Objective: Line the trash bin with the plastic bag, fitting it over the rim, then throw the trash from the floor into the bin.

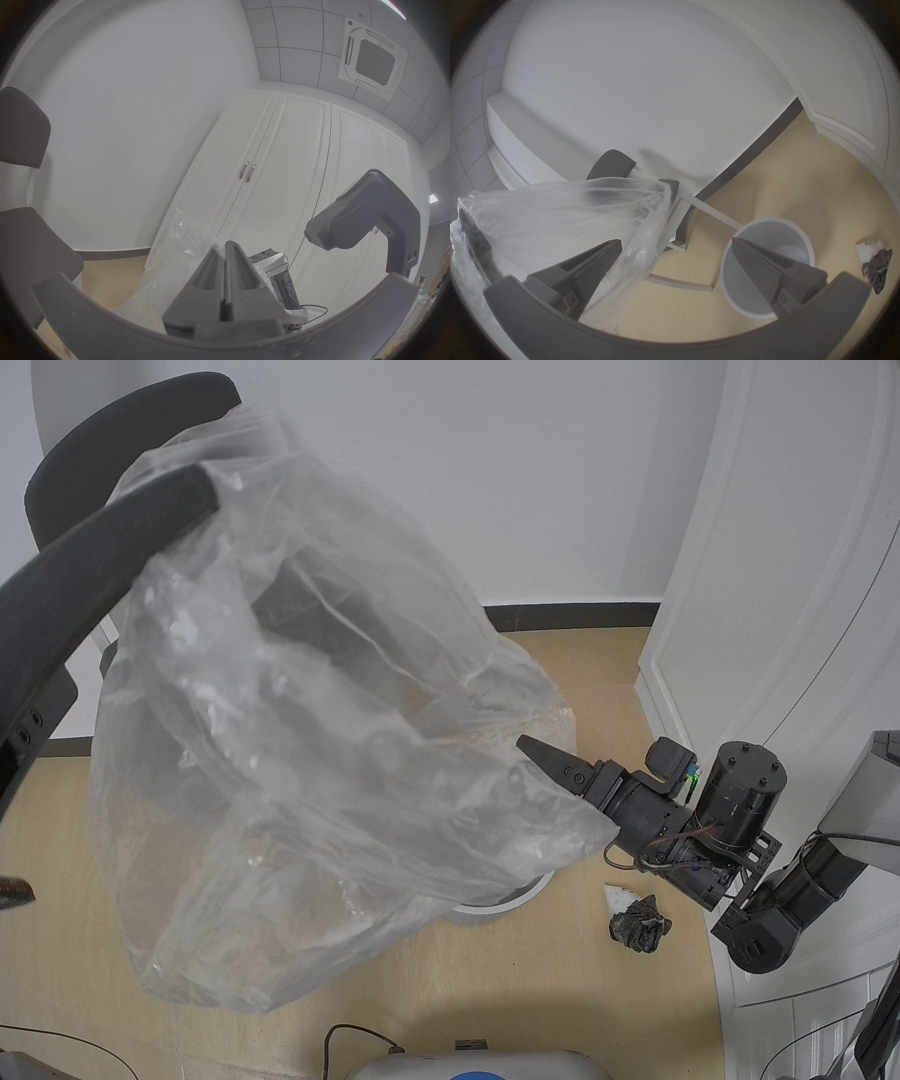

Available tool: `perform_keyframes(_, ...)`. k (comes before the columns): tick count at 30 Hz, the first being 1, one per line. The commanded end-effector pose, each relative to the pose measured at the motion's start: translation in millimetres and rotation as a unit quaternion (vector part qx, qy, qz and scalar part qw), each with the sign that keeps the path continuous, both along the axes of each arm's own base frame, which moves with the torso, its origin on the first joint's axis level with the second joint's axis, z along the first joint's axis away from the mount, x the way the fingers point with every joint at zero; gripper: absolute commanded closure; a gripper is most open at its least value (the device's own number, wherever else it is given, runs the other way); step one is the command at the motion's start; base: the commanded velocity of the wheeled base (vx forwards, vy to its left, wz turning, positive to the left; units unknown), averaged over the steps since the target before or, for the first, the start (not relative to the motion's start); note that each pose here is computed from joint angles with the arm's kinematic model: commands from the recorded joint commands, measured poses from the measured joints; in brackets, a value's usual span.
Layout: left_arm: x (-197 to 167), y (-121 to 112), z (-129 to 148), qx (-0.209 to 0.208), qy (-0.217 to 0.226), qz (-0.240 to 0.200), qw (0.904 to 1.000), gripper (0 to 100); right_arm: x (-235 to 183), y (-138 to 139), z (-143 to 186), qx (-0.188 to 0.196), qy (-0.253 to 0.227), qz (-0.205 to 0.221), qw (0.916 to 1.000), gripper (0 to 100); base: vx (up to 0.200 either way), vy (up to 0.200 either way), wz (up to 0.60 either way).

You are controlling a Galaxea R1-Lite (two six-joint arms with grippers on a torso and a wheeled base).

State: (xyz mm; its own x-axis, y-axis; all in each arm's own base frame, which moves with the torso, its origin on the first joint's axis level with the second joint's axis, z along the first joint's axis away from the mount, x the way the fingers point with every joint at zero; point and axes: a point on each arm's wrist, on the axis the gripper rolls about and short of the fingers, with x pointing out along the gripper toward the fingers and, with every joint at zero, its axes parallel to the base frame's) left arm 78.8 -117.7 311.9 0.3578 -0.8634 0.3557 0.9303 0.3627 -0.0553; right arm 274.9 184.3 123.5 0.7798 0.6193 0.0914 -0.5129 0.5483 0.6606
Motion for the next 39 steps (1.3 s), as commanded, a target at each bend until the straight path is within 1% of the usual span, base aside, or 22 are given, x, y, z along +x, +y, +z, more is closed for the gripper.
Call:
perform_keyframes(1,-0.1,0.1,-2.5,0.003,0.002,0.0,1.0,100,4.2,-2.3,1.4,0.003,-0.005,-0.006,1.0,0,0.0,0.0,0.0)
perform_keyframes(2,0.1,0.0,-3.4,0.004,0.003,0.001,1.0,100,4.6,-3.3,2.0,0.003,-0.005,-0.008,0.9999,100,0.0,0.0,0.0)
perform_keyframes(10,0.0,0.4,-6.9,0.008,0.006,0.0,0.9999,100,0.5,-5.9,11.6,0.011,-0.017,-0.008,0.9998,100,0.0,0.0,0.0)
perform_keyframes(13,1.8,0.5,-10.2,0.011,0.013,0.004,0.9998,100,-2.5,-7.8,15.9,0.014,-0.021,-0.009,0.9997,100,0.0,0.0,0.0)
perform_keyframes(14,2.7,1.5,-14.3,0.014,0.025,0.007,0.9996,100,-5.1,-9.7,19.0,0.015,-0.023,-0.011,0.9996,100,0.0,0.0,0.0)
perform_keyframes(15,5.7,4.2,-20.8,0.019,0.041,0.019,0.9988,100,-10.2,-12.9,21.9,0.014,-0.025,-0.012,0.9995,100,0.0,0.0,0.0)
perform_keyframes(17,8.9,5.8,-26.0,0.026,0.051,0.032,0.9978,100,-14.6,-15.7,23.7,0.013,-0.026,-0.012,0.9995,100,0.0,0.0,0.0)
perform_keyframes(18,15.5,9.6,-36.4,0.041,0.067,0.058,0.9953,100,-23.6,-21.5,27.0,0.009,-0.027,-0.013,0.9995,100,0.0,0.0,0.0)
perform_keyframes(19,16.4,10.3,-37.9,0.043,0.069,0.062,0.9948,100,-25.3,-22.1,27.2,0.008,-0.026,-0.013,0.9995,100,0.0,0.0,0.0)
perform_keyframes(20,21.3,14.0,-46.9,0.058,0.084,0.083,0.9914,100,-33.8,-27.6,29.1,-0.002,-0.029,-0.015,0.9995,100,0.0,0.0,0.0)
perform_keyframes(21,21.6,14.3,-47.6,0.059,0.085,0.084,0.991,100,-34.4,-27.9,29.7,-0.002,-0.03,-0.015,0.9994,100,0.0,0.0,0.0)
perform_keyframes(22,26.2,18.5,-56.8,0.08,0.108,0.106,0.9853,100,-44.2,-34.8,31.3,-0.019,-0.036,-0.018,0.999,100,0.0,0.0,0.0)
perform_keyframes(23,28.0,20.5,-60.7,0.091,0.12,0.116,0.9818,100,-47.9,-37.2,32.3,-0.026,-0.039,-0.02,0.9987,100,0.0,0.0,0.0)
perform_keyframes(27,31.7,31.5,-74.3,0.141,0.177,0.153,0.962,100,-57.2,-43.9,41.1,-0.045,-0.048,-0.035,0.9972,100,0.0,0.0,0.0)
perform_keyframes(32,34.6,36.9,-84.0,0.19,0.236,0.174,0.9368,100,-61.0,-46.7,48.6,-0.056,-0.039,-0.042,0.9968,100,0.0,0.0,0.0)
perform_keyframes(33,35.7,37.2,-85.0,0.197,0.243,0.177,0.9333,100,-61.0,-46.3,48.0,-0.06,-0.037,-0.042,0.9966,100,0.0,0.0,0.0)
perform_keyframes(34,35.7,37.2,-85.0,0.197,0.243,0.177,0.9333,100,-61.0,-46.3,48.0,-0.06,-0.037,-0.042,0.9966,100,0.0,0.0,0.0)
perform_keyframes(36,38.6,38.4,-90.2,0.219,0.265,0.184,0.921,100,-61.2,-46.0,45.7,-0.079,-0.038,-0.05,0.995,100,0.0,0.0,0.0)
perform_keyframes(37,38.8,38.5,-91.0,0.221,0.267,0.185,0.9195,100,-61.2,-45.6,45.9,-0.079,-0.038,-0.05,0.9949,100,0.0,0.0,0.0)
perform_keyframes(38,41.0,37.9,-94.5,0.23,0.277,0.186,0.9143,100,-61.9,-44.8,44.2,-0.087,-0.034,-0.051,0.9944,100,0.0,0.0,0.0)
perform_keyframes(39,41.4,37.9,-94.7,0.23,0.277,0.187,0.9139,100,-61.9,-44.8,44.0,-0.087,-0.033,-0.052,0.9943,100,0.0,0.0,0.0)
